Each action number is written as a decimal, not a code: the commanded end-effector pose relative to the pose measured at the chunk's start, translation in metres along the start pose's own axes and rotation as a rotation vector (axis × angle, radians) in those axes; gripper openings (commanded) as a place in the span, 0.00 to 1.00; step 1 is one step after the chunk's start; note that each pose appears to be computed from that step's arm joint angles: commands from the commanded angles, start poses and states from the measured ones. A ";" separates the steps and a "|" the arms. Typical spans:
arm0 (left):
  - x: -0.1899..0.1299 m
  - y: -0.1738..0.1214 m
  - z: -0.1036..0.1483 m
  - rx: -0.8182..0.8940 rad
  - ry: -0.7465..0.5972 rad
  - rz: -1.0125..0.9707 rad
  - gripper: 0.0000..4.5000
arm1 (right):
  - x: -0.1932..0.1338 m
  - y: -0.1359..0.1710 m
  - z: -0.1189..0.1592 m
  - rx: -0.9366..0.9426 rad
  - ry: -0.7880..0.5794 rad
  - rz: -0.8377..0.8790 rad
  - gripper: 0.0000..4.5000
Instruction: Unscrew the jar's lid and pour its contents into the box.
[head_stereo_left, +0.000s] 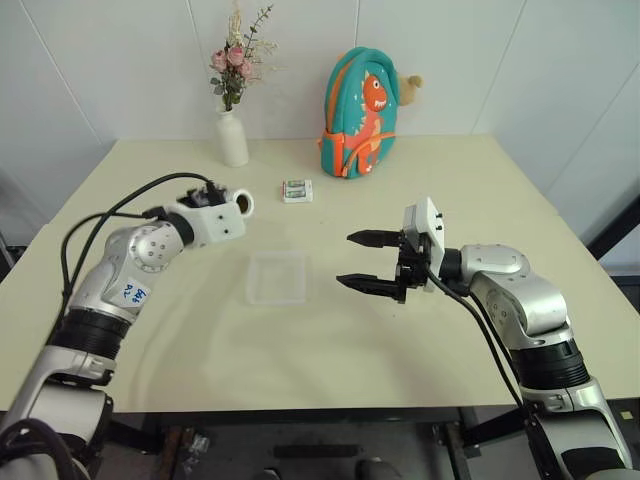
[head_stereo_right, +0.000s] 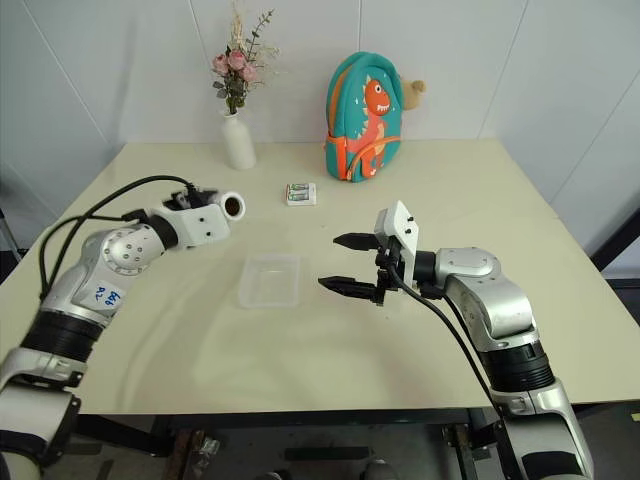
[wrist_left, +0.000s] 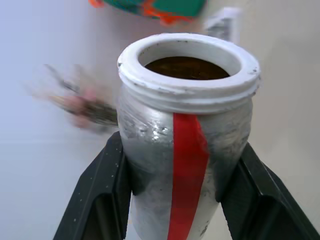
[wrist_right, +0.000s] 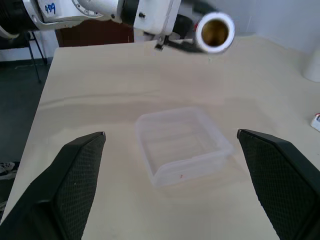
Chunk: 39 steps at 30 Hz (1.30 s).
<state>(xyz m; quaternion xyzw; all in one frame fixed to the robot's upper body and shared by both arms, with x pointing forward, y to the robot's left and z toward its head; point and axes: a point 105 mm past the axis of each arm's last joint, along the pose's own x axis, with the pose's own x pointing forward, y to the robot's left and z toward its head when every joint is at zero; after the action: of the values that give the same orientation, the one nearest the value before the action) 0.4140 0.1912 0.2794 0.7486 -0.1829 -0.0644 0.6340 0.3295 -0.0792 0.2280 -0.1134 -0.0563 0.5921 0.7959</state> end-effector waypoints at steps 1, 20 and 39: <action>0.003 0.004 0.027 0.368 -0.143 0.107 0.44 | -0.002 0.000 0.010 -0.009 -0.055 -0.022 0.99; 0.006 -0.001 0.042 0.681 -0.178 0.369 0.44 | -0.004 0.002 0.012 0.056 -0.128 -0.090 0.99; -0.018 -0.029 -0.047 -0.877 0.151 0.078 0.44 | -0.003 0.006 0.008 0.062 -0.113 -0.067 0.99</action>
<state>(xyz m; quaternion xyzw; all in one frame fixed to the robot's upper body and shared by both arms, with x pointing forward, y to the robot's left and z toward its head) 0.4189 0.2054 0.2241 0.5417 -0.1375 -0.1038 0.8228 0.3286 -0.0784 0.2239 -0.0415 -0.0640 0.5670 0.8202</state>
